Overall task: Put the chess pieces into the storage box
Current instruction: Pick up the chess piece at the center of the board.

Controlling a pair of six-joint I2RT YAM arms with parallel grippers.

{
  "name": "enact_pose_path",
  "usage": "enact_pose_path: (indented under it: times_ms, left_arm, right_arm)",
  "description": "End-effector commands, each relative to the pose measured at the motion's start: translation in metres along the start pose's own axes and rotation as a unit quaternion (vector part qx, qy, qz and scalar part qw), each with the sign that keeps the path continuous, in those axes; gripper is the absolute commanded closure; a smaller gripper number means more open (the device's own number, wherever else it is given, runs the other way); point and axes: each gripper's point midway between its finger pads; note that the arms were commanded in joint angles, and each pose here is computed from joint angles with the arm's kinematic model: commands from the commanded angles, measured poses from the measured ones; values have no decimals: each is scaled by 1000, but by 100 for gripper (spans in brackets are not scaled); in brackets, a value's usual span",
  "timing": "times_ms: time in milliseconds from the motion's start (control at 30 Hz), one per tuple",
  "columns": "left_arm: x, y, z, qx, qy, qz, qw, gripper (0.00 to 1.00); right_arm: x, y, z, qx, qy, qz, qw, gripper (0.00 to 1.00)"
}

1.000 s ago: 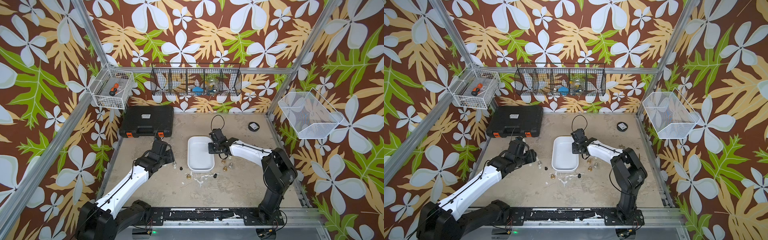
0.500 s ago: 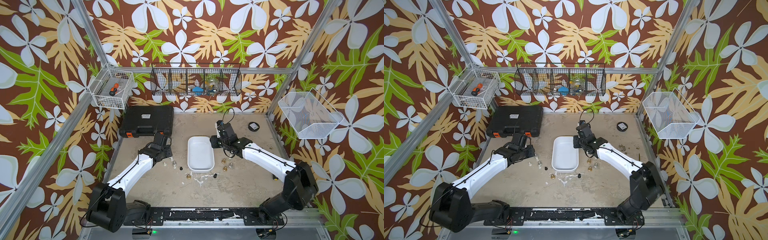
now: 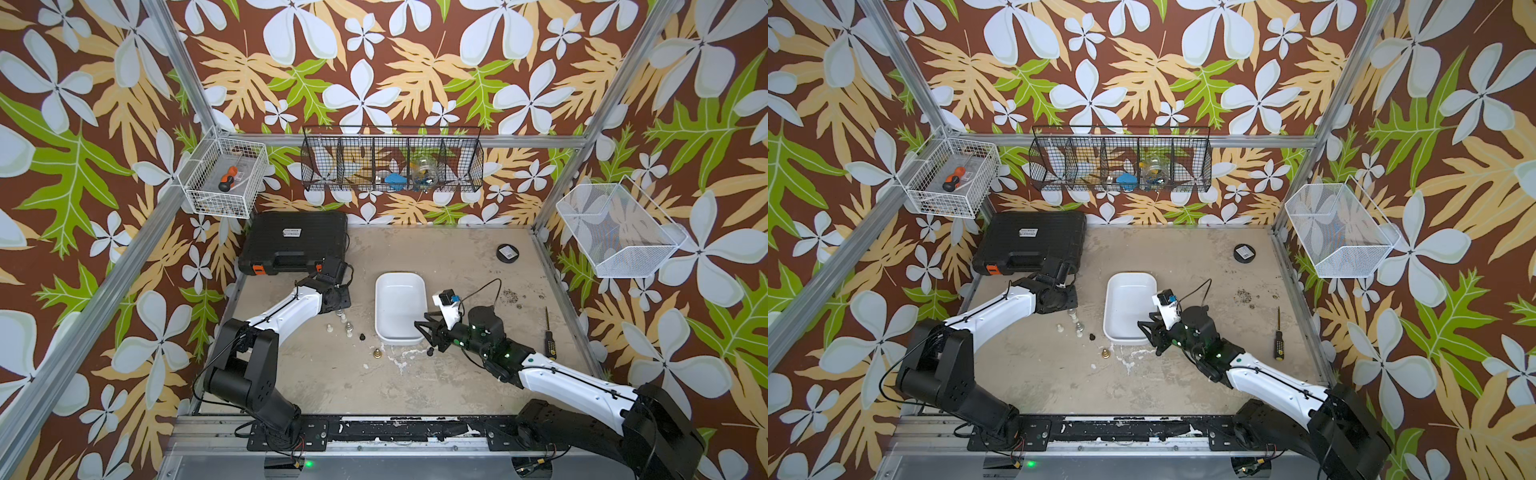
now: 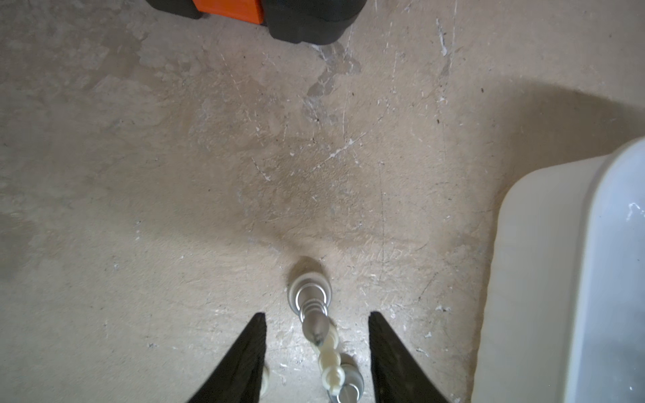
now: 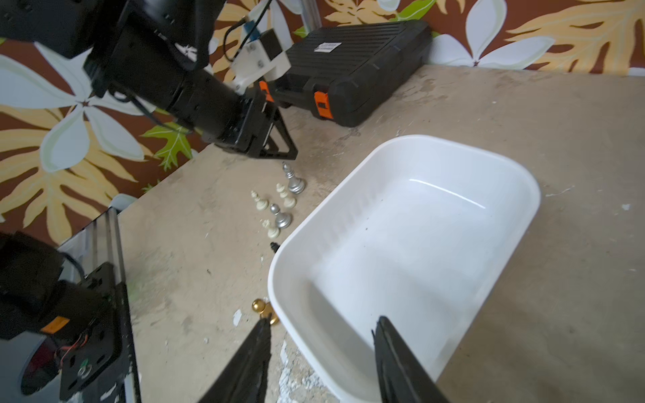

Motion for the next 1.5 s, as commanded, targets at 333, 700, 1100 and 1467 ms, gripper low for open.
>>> enact_pose_path:
  times_ms: [333,700,1100,1467]
  left_arm:
    - [5,-6,20,16,22,13,1000,56]
    - [10,-6,26,12,36,15,999,62]
    - [5,-1,29,5,28,12,1000,74]
    - [8,-4,29,7,34,16,999,86]
  right_arm:
    - [12,-4,-18,-97,27,-40,994,51]
    - [15,-13,-4,-71,38,-36,996,52]
    - [15,-16,1,-61,39,-35,997,51]
    - [12,-14,-1,-67,30,-35,997,51]
Point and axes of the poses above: each gripper's point midway between its finger pads, its own z axis out along the fingers, its own x axis along the line the jaws close on, y = z × x, and after that the axes turned 2 degrees about -z, right-handed
